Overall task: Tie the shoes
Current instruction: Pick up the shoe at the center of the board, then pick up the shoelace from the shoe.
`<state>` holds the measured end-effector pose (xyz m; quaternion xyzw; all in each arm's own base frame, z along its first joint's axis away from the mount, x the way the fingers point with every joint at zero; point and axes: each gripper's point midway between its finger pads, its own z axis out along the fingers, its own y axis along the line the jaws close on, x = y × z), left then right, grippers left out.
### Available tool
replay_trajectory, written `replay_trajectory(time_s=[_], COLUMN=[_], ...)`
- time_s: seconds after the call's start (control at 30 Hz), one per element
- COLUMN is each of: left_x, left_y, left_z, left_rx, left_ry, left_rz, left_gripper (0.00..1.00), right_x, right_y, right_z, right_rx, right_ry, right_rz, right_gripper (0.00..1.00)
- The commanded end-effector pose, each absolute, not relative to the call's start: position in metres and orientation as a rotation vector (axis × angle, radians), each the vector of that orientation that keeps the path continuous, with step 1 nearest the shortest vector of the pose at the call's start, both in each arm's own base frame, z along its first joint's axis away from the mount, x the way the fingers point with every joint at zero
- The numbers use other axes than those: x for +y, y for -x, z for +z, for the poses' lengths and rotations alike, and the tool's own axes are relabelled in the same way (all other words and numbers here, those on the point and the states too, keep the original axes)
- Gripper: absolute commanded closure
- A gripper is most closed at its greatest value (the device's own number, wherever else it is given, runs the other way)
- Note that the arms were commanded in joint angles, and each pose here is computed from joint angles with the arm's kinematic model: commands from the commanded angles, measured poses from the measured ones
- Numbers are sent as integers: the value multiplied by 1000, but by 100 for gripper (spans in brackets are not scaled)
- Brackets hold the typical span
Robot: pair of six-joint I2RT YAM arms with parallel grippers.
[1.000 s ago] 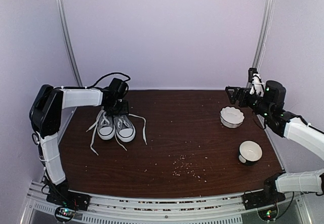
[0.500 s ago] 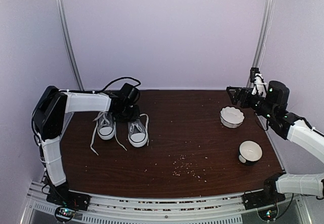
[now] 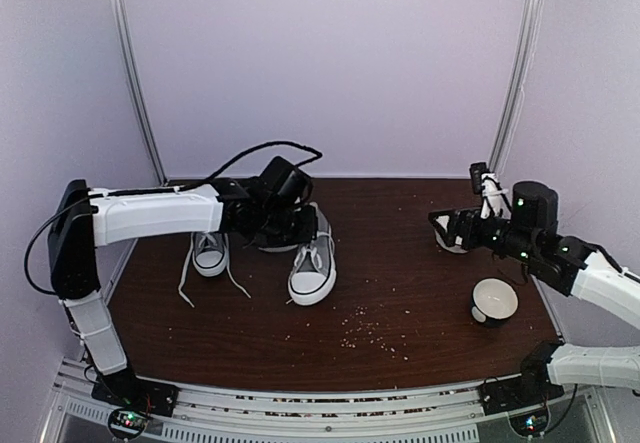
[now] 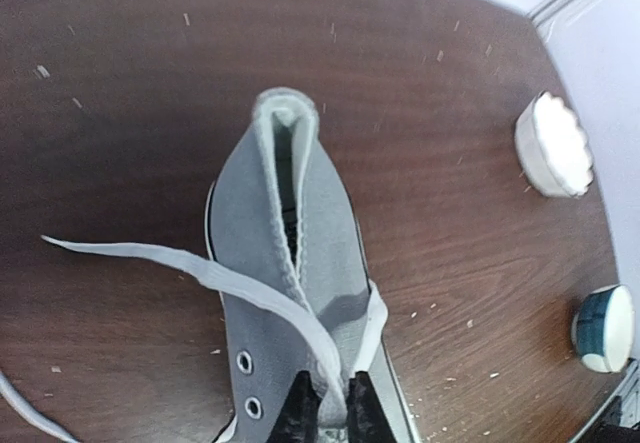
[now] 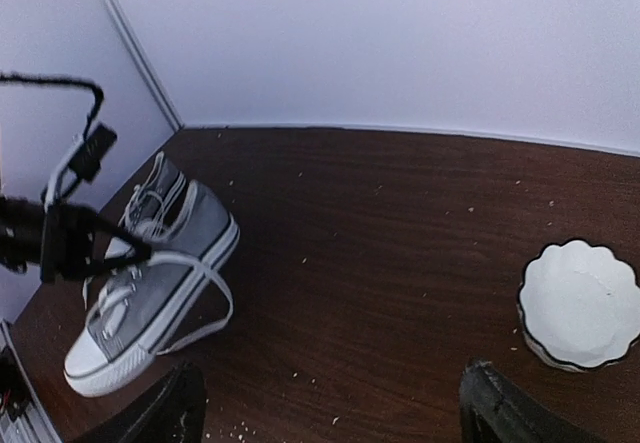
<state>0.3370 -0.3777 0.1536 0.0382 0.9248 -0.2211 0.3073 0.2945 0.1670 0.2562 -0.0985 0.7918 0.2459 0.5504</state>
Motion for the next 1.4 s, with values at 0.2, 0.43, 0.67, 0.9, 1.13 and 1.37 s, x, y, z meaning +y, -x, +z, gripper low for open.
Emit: replay_trajectory(time_s=[0.2,0.43,0.67,0.9,1.13,1.37], left_x=[-339,-315,-303,-299,-302,-288], left_y=[-335,-332,-327,-327,-325,-326], left_z=[263,334,344,354,359,351], left_rx=[2166,1942,1896,1850,1831,1844], left_ry=[-70,-87,-73,-58,-69,-16], left_rz=[-618,-603,-602,-610,-642,-591], left_gripper=[100,100,100,100,100,100], right_x=[294,385,431,460,475,447], right_y=[-272,-295,-339,-361,-381,-374], right_z=[196,202,207,185,161,161], right_rx=[1919,1740,1671,1691,1742,1782], right_ry=[577,608,566,548,578,540], right_rz=[816,1016,1041,1073,1009,984], right_gripper=[10,0,0,2,27,93])
